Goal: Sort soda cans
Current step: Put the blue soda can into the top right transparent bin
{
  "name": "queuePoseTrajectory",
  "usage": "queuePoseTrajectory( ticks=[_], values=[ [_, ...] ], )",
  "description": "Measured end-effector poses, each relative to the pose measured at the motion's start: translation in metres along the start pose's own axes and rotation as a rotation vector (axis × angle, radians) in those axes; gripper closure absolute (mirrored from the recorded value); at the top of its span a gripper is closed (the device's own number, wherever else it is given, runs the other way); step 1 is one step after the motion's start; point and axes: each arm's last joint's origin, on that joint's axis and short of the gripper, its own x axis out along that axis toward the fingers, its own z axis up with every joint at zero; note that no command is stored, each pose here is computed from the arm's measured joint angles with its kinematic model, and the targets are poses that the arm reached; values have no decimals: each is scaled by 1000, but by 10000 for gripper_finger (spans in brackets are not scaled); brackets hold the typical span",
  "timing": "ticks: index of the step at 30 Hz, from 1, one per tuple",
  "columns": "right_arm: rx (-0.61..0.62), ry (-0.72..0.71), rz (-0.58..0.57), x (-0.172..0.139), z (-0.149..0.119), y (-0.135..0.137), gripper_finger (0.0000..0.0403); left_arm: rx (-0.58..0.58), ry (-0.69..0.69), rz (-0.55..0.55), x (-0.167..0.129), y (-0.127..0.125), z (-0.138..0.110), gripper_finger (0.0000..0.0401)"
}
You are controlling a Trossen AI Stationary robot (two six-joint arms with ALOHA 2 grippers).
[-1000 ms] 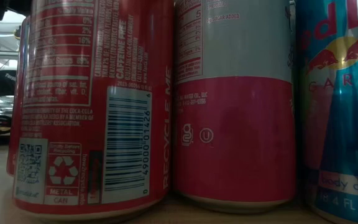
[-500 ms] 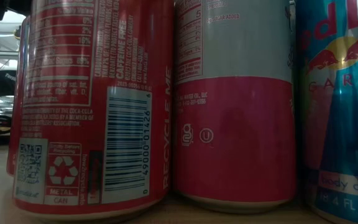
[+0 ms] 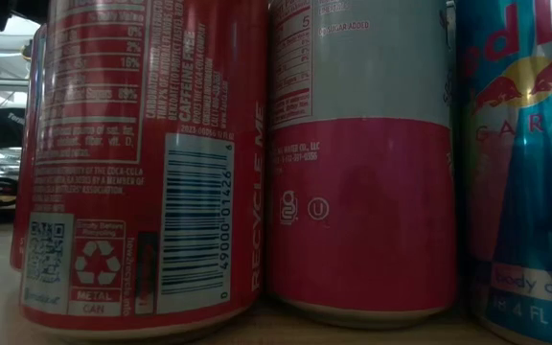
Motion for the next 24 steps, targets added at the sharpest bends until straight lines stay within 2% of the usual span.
queuePoseTrajectory(
  ticks=[14,24],
  values=[
    [214,116,-89,16,-46,-88,175,2,0,0,0,0,0,226],
    [300,226,-42,33,-91,-136,175,4,0,0,0,0,0,226]
  ],
)
